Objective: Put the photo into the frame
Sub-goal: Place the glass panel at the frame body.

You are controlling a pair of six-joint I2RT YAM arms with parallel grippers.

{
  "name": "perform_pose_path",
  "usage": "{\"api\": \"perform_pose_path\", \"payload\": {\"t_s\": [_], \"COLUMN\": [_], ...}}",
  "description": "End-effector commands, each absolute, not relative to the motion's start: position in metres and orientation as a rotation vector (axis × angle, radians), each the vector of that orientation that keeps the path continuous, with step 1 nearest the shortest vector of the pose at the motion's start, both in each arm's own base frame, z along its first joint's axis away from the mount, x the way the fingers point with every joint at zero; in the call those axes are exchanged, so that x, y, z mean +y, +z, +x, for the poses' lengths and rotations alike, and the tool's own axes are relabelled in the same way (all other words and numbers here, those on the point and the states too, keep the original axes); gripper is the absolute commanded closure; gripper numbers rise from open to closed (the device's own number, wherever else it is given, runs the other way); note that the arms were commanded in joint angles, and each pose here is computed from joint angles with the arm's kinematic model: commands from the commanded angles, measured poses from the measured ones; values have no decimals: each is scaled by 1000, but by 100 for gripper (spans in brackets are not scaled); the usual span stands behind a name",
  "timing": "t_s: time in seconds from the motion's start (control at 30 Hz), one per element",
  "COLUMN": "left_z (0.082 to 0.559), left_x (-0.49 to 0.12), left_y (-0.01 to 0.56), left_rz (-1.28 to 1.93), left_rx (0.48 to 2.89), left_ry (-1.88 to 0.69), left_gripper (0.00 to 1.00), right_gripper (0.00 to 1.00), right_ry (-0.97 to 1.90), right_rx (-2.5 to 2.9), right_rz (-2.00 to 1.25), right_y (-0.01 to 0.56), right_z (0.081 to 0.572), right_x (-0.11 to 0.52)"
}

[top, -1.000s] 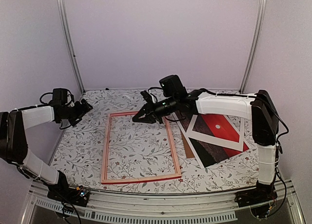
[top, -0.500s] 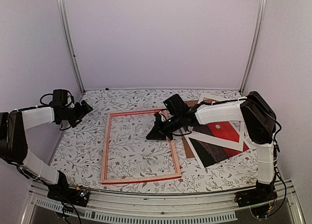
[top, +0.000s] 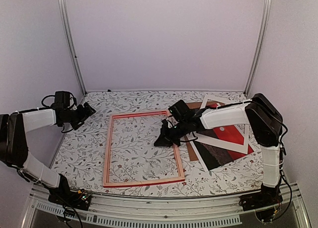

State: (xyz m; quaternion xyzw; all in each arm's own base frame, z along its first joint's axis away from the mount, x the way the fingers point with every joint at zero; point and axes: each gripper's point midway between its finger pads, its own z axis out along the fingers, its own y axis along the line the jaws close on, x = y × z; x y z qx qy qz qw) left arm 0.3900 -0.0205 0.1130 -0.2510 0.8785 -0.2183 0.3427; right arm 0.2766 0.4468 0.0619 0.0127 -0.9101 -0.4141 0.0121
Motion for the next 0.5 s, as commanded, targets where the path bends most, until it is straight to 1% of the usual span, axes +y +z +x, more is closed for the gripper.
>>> {"api": "perform_pose_path", "payload": {"t_s": [0.0, 0.47], "left_z": [393, 394], "left_x": [-29, -37], "left_y": [118, 114], "left_rz": [-593, -572], "left_rx": [2276, 2297], "left_ry": [-563, -567], "left_gripper": [4, 4], "right_gripper": [100, 100], "right_ry": [-1312, -1278], "right_rx": [-2888, -2926], "right_rz": [44, 57], "right_y": [83, 85], "right_z": [281, 284], "right_x": [441, 438]}}
